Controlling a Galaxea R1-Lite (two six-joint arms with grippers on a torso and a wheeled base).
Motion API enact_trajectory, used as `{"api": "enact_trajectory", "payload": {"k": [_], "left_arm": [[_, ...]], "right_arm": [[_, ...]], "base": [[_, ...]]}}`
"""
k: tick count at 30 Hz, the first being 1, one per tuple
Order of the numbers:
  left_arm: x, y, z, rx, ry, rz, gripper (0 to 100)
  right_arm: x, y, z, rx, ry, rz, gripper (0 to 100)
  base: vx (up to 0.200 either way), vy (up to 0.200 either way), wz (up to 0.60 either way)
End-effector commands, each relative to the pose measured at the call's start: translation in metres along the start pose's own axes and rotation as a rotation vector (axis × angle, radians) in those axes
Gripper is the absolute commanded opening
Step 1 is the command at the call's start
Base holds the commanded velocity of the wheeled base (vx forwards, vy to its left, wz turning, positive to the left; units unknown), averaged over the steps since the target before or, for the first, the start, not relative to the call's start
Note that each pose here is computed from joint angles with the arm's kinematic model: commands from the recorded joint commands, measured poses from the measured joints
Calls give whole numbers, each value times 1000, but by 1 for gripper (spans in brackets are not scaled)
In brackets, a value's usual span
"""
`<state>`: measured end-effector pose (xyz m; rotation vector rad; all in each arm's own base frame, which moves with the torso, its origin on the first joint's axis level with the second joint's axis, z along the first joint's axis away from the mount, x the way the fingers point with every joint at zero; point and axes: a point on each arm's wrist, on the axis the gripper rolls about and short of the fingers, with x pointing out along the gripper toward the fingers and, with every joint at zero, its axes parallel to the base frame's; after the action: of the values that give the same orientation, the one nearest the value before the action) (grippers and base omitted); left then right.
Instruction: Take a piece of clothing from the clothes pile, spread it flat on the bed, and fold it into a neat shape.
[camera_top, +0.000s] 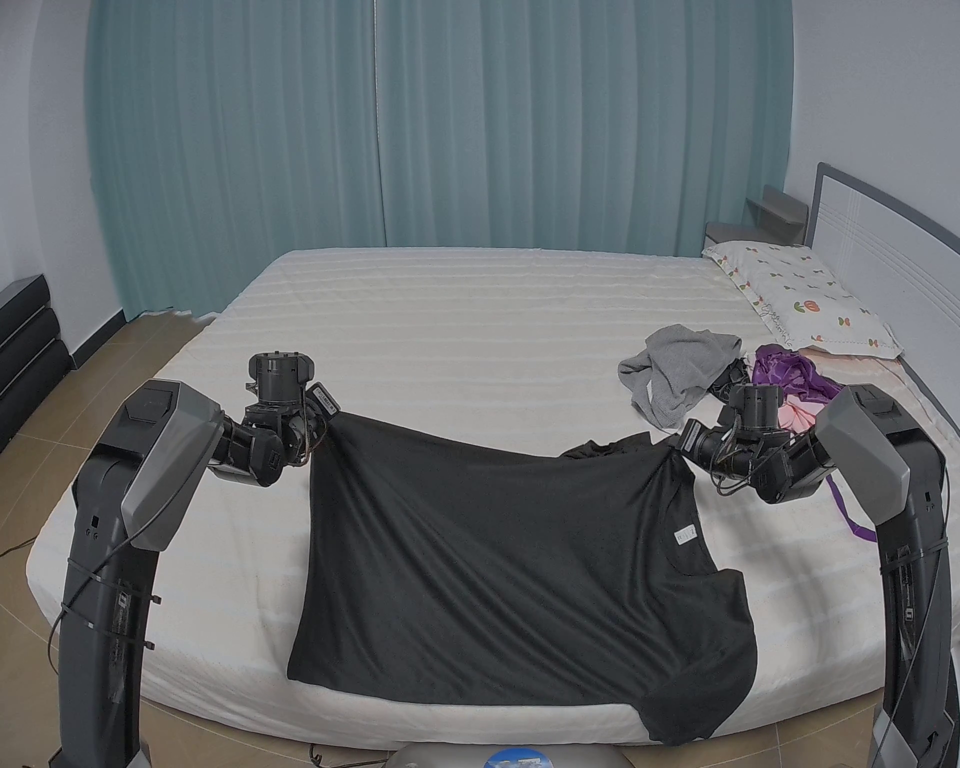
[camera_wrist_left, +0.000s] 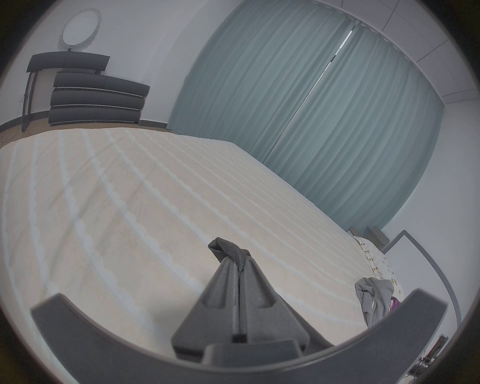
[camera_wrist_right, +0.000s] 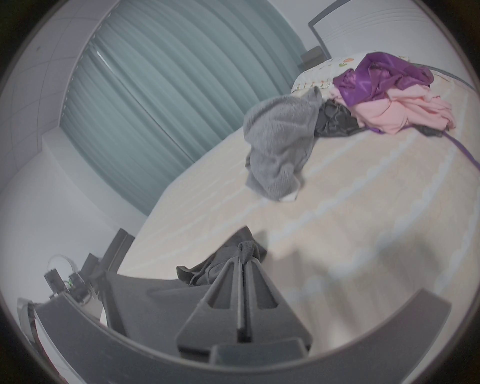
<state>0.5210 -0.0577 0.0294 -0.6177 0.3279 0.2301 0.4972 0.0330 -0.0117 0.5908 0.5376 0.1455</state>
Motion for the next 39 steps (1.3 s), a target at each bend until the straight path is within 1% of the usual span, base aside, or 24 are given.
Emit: {"api": "enact_trajectory", "payload": {"k": [1,2,5,9,15,21,30,31,32,35,39], "left_arm": [[1,4,6,-7,-12,8,0],[2,6,5,-6,-13,9,0],[3,7,6,-6,-18,9,0],[8,6,6,-12,-32,-3,0],[15,9,-1,-18,-27,-1,0],[22,15,-11,-19,-24,0,0],[36,18,-25,-21,-30,-15,0],[38,19,-27,-24,-29,-14,0],[39,20,-29,-25,-27,-12,100],[43,23,-34,-25,-22,-6,100],[41,22,-31,-26,-25,-5,100]], "right_arm": [[-5,7,20,4,-62,19,0],[-7,10,26,2,-82,28,0],[-8,15,33,7,-106,42,0],[-4,23,47,20,-198,51,0],[7,26,49,10,-258,57,0],[20,19,42,11,-275,26,0],[35,5,18,21,-221,-4,0],[37,4,13,20,-208,-6,100],[38,4,11,20,-202,-7,100],[41,0,4,23,-184,-17,100],[32,2,11,28,-190,-19,100]], "base": [[0,0,0],[0,0,0],[0,0,0],[0,0,0],[0,0,0],[0,0,0],[0,0,0],[0,0,0],[0,0,0],[0,0,0],[0,0,0]]}}
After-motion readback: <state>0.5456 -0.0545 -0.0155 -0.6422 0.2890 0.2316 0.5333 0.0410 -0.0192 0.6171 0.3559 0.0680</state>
